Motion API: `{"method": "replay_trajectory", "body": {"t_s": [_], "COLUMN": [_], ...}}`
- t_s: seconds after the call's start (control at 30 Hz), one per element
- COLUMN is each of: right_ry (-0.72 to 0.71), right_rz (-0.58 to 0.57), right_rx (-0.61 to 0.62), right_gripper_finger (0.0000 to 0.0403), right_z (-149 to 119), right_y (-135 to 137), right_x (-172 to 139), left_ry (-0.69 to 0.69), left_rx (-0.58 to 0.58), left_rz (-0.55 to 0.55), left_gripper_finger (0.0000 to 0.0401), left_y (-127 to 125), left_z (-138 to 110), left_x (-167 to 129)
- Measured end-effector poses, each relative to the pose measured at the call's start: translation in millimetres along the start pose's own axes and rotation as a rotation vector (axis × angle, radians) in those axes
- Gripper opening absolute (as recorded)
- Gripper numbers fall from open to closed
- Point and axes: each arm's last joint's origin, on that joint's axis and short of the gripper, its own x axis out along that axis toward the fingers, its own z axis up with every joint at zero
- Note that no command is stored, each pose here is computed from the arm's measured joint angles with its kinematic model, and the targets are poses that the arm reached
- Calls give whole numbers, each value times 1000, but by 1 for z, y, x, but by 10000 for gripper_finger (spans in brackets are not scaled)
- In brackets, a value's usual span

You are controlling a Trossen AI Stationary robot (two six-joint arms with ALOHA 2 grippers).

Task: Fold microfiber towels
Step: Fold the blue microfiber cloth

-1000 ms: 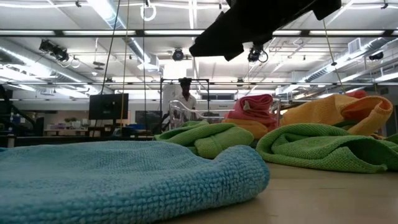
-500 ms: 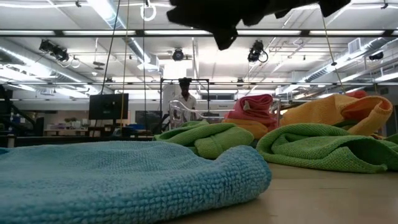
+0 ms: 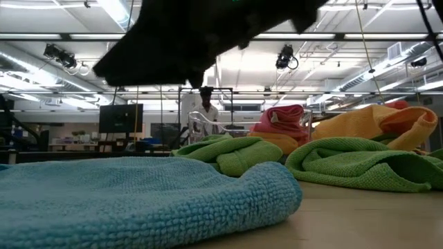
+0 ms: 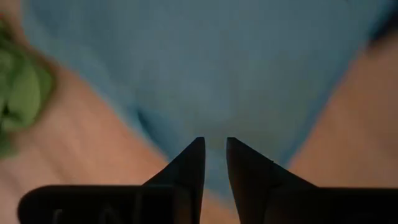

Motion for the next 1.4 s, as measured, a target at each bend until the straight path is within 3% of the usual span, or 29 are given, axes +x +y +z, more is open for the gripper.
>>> {"method": "replay_trajectory", "body": {"t_s": [0.13, 0.37, 0.5, 0.9, 1.2, 1.4], "right_ry": [8, 31, 51, 86, 97, 163], "right_rz": [30, 40, 34, 32, 154, 153], "right_rx": [-33, -115, -135, -157, -170, -191], "right_gripper_finger": [128, 128, 128, 128, 128, 128], "right_z": [7, 2, -6, -13, -10, -13], "right_y": [-3, -9, -19, -43, -49, -58], "right_x": [17, 26, 33, 40, 40, 37], "left_ry": [-92, -21, 19, -3, -38, -34], "left_rx": [-87, -222, -231, -487, -509, -479], "left_rz": [-12, 36, 48, 137, 138, 143], "left_gripper_finger": [67, 55, 50, 42, 28, 31], "left_y": [-1, -3, -8, 5, 8, 10], "left_z": [10, 10, 8, 10, 14, 15], "left_x": [17, 47, 60, 70, 71, 72]}}
